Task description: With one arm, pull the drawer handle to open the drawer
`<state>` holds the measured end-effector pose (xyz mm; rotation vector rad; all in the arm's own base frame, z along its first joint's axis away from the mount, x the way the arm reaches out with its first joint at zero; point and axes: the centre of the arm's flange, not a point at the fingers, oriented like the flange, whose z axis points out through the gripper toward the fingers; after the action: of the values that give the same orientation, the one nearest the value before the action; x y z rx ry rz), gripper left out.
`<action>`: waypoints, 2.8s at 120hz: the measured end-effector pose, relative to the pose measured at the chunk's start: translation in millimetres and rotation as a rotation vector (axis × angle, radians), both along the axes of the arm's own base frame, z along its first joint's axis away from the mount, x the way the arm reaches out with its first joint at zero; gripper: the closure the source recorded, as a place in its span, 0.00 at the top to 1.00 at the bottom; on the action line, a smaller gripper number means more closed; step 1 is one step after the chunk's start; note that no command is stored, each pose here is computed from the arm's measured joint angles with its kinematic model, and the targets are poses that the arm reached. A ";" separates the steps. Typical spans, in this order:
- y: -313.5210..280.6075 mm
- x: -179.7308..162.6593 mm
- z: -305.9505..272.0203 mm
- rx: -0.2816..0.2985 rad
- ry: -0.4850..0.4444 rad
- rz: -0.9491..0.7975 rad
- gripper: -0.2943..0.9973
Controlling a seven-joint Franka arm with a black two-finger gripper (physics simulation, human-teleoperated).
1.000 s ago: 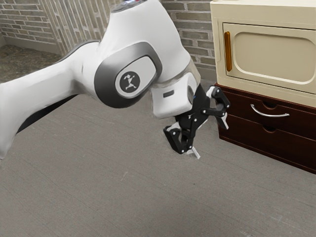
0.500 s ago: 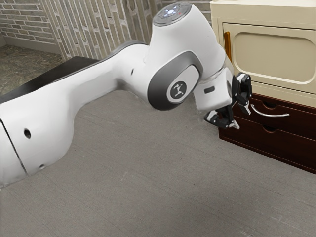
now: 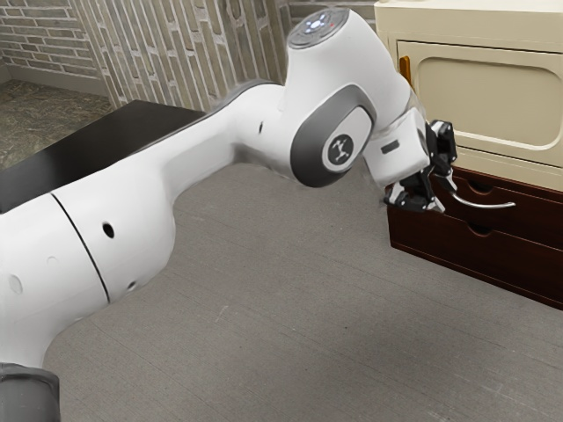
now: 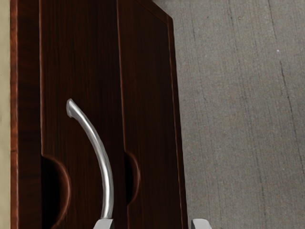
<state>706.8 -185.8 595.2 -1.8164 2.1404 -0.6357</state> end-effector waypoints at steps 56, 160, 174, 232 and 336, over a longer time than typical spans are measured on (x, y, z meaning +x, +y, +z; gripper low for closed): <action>3.2 30.5 -24.6 -0.058 0.004 0.007 0.35; -12.0 -10.5 -46.0 0.003 -0.028 -0.037 0.20; -12.6 -28.6 -44.5 -0.009 -0.027 -0.049 0.20; -5.5 -85.4 -48.8 -0.039 -0.026 -0.074 0.19; 5.1 -137.1 -52.1 -0.079 0.003 -0.097 0.28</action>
<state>569.7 -180.7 543.2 -1.7618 2.2468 -0.7504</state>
